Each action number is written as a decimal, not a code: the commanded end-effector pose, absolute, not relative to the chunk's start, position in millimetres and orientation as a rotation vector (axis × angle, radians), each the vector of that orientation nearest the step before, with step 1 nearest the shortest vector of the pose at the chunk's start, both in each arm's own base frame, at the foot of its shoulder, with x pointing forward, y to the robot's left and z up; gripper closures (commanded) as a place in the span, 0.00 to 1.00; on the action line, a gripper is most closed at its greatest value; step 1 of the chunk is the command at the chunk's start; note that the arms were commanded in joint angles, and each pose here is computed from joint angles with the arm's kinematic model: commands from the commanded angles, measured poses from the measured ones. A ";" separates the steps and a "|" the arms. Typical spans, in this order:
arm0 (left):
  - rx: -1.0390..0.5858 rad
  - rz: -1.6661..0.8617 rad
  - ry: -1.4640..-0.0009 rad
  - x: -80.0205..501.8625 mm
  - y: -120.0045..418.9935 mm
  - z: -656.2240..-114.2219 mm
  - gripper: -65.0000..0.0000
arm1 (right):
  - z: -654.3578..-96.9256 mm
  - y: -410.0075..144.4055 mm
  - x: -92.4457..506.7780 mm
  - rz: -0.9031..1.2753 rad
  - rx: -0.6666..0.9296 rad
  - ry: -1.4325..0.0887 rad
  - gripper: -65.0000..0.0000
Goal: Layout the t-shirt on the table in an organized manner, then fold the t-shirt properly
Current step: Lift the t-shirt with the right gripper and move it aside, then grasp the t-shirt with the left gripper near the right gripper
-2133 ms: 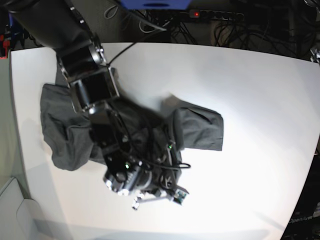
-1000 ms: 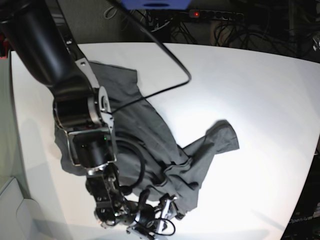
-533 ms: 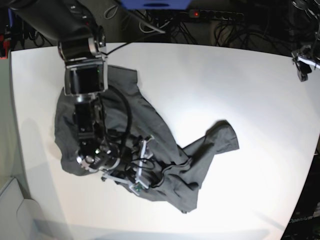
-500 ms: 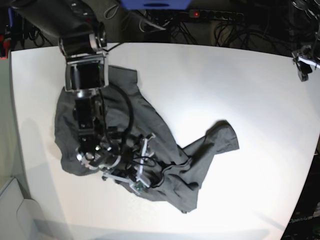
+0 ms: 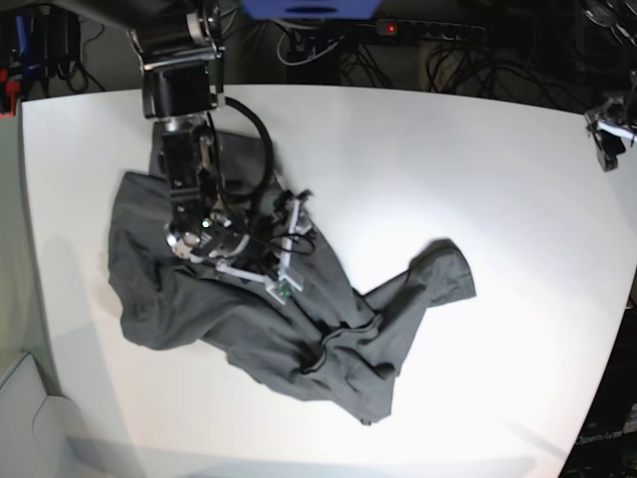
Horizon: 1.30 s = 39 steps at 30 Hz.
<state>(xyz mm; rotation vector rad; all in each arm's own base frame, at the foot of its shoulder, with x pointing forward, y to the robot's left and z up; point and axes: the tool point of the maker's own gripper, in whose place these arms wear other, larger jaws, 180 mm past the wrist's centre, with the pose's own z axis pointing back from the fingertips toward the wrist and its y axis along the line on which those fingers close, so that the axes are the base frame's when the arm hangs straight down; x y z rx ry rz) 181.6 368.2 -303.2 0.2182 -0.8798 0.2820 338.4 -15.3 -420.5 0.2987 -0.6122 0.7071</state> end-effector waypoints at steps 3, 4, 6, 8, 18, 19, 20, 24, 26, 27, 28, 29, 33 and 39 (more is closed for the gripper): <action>0.231 0.269 -0.940 192.8 371.4 -287.7 0.27 | -421.3 -25.2 335.3 0.705 0.288 -0.620 0.55; 0.230 0.270 -0.949 195.4 371.4 -285.9 0.27 | -426.5 -31.0 330.2 0.704 0.281 -0.604 0.63; 0.228 0.270 -0.961 199.2 371.0 -283.6 0.27 | -440.2 -40.8 314.2 0.702 0.272 -0.559 0.83; 0.225 0.273 -0.981 204.8 371.0 -279.6 0.27 | -452.7 -54.8 299.0 0.700 0.254 -0.513 0.99; 0.118 0.131 -0.965 273.0 317.8 -300.4 0.27 | -447.8 -133.8 251.0 0.771 0.077 -0.471 1.00; 0.103 0.106 -0.949 281.3 308.2 -307.2 0.27 | -440.8 -140.8 249.8 0.775 0.055 -0.484 1.00; 0.076 0.085 -0.937 289.5 295.1 -314.4 0.27 | -435.3 -147.5 249.2 0.772 0.035 -0.492 1.00; 0.018 0.006 -0.890 306.5 252.0 -335.4 0.27 | -412.7 -176.9 253.6 0.713 -0.056 -0.507 0.96; -0.009 -0.040 -0.889 313.9 229.5 -336.9 0.27 | -403.3 -187.5 257.2 0.690 -0.090 -0.514 0.90; -0.020 -0.069 -0.887 316.1 218.4 -336.6 0.27 | -398.1 -190.5 259.6 0.684 -0.103 -0.525 0.86; -0.030 -0.094 -0.882 317.5 208.9 -337.2 0.27 | -390.6 -191.2 265.1 0.682 -0.114 -0.549 0.82; -0.043 -0.119 -0.879 316.9 199.5 -337.9 0.27 | -383.2 -192.0 269.8 0.680 -0.127 -0.568 0.79; -0.100 -0.235 -0.867 302.4 156.2 -339.2 0.27 | -363.6 -187.4 277.2 0.676 -0.144 -0.633 0.69; -0.272 -0.345 -0.864 273.8 68.5 -337.8 0.27 | -359.8 -179.7 278.5 0.665 -0.131 -0.654 0.68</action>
